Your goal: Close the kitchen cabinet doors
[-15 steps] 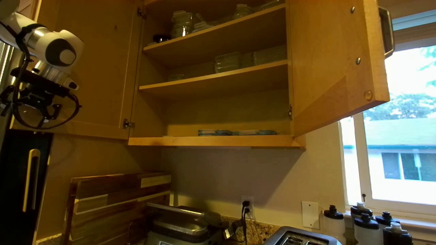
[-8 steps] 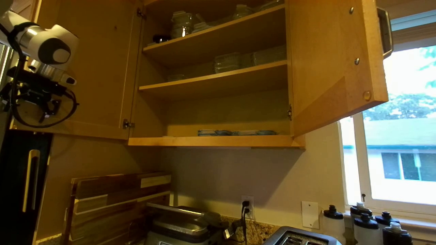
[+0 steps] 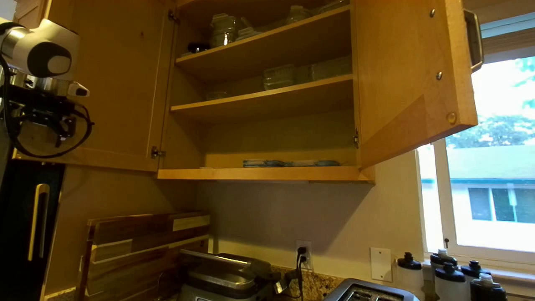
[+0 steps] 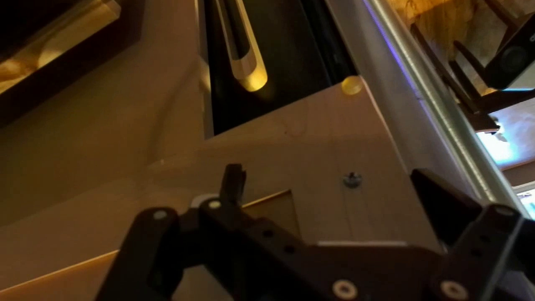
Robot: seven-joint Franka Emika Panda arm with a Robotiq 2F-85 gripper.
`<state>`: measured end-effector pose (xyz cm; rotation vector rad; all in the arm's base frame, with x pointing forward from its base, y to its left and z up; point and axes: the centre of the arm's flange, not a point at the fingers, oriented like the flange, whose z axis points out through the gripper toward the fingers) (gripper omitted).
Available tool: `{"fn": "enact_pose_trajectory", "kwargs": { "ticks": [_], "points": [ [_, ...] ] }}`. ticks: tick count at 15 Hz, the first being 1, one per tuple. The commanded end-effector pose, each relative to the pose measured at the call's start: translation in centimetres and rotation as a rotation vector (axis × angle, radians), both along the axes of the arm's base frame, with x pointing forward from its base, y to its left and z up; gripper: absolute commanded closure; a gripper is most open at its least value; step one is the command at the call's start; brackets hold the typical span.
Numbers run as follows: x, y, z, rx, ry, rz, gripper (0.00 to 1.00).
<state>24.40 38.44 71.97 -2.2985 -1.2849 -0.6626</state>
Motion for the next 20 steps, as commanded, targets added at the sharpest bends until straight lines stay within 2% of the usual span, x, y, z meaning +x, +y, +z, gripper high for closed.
{"fn": "enact_pose_trajectory", "kwargs": {
  "ticks": [1, 6, 13, 20],
  "points": [
    [1.0, -2.1, -0.3, 0.016, -0.083, -0.146, 0.00],
    [1.5, -4.0, -0.3, -0.012, -0.096, -0.235, 0.00],
    [3.3, -8.4, 0.0, -0.030, -0.058, -0.318, 0.00],
    [5.5, -14.6, 1.3, -0.076, 0.044, -0.397, 0.00]
  ]
}}
